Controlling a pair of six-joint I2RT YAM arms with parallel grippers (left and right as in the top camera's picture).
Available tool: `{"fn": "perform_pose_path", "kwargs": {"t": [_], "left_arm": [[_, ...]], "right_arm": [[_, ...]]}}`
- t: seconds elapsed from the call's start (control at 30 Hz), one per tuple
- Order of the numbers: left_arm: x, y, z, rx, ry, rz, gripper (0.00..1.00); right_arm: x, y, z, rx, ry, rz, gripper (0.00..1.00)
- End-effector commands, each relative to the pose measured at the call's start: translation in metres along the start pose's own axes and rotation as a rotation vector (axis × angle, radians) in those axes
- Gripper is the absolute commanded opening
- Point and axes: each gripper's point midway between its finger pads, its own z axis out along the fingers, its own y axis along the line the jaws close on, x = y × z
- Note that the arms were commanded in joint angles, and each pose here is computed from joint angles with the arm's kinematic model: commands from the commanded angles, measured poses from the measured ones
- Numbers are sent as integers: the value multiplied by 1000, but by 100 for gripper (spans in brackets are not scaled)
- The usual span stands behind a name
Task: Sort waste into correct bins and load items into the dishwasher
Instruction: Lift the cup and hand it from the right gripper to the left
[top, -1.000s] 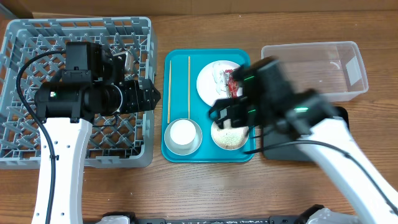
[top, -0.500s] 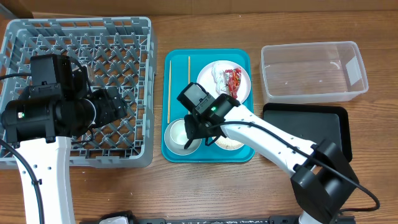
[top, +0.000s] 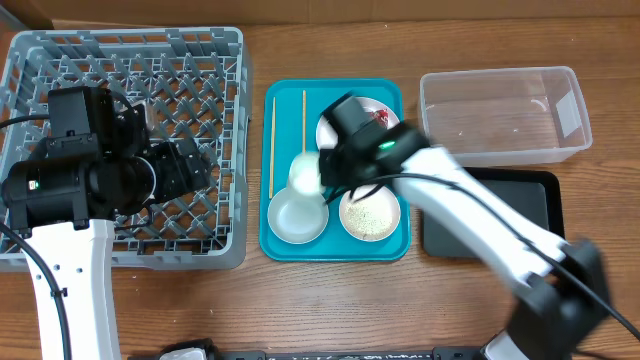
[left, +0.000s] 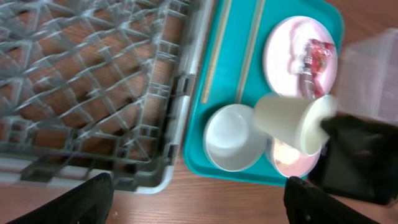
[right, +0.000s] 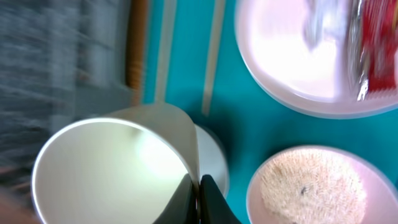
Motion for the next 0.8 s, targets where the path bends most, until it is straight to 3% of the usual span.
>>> {"fn": "perform_pose_path", "kwargs": {"t": [0.0,0.13,0.17,0.27,0.3,0.4,0.5,0.6,0.77], "left_arm": [[-6,-52,-17,294,-36,129,90],[-13,-118,-53,718,-87,265,88],[-14,-143,-78,928,-101,337,83],[-11,-167,-116,1220,-61,421,66],[-10,-170,-122,1275,-42,438,66],[-9,-175,-119,1303,6,425,73],[1,-184,-119,1322,43,445,72],[5,-187,-119,1329,56,454,88],[11,-193,-119,1342,79,469,88]], "right_arm": [[-38,33,-112,-294,-199,-160,4],[-41,32,-179,-476,-291,-267,4],[-35,40,-203,-595,-307,-346,4],[-26,53,-223,-734,-301,-415,4],[-26,54,-223,-739,-299,-417,4],[-24,70,-232,-808,-322,-493,4],[-27,87,-244,-865,-369,-563,4],[-23,98,-246,-889,-376,-599,4],[-19,114,-250,-925,-392,-649,4]]}}
